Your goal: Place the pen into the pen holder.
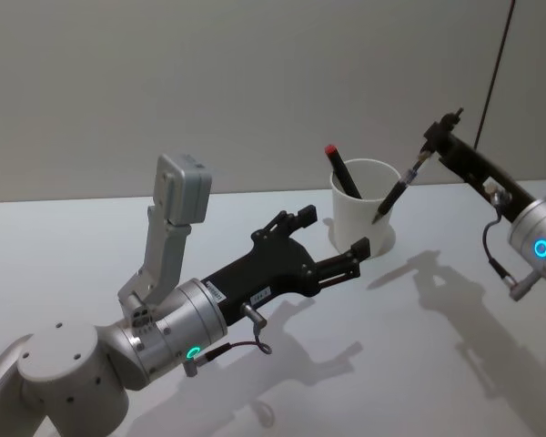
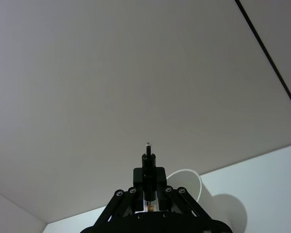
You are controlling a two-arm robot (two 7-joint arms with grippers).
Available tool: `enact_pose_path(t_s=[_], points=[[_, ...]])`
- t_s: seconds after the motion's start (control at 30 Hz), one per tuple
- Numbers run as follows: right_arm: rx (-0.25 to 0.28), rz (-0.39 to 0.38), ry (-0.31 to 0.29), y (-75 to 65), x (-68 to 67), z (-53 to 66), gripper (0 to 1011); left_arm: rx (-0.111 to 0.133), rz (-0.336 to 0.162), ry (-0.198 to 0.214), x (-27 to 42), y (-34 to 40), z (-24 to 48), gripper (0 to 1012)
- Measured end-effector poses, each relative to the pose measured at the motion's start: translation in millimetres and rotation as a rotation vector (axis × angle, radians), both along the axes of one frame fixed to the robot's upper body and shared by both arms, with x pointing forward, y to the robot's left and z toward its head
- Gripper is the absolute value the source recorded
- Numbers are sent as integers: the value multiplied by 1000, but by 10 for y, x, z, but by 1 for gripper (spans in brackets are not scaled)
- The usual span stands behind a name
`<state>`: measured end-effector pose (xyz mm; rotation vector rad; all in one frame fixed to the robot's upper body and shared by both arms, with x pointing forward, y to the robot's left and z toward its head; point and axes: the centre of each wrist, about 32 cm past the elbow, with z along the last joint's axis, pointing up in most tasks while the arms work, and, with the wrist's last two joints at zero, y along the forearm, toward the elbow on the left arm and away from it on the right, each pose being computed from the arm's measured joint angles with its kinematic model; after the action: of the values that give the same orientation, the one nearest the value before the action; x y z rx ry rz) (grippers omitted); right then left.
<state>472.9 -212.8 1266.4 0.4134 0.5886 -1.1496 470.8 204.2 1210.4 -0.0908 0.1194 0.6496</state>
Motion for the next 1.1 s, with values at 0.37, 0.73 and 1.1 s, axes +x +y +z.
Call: enact_pose_path(t_s=[0.37, 0.73, 1.1], points=[[-122, -10, -105, -55, 180, -57, 146, 0, 0, 0, 0, 0, 0, 1001], [-270, 24, -239, -48, 386, -157, 147, 0, 0, 0, 0, 0, 0, 1001], [-374, 63, -333, 9, 565, -251, 147, 0, 0, 0, 0, 0, 0, 1001]])
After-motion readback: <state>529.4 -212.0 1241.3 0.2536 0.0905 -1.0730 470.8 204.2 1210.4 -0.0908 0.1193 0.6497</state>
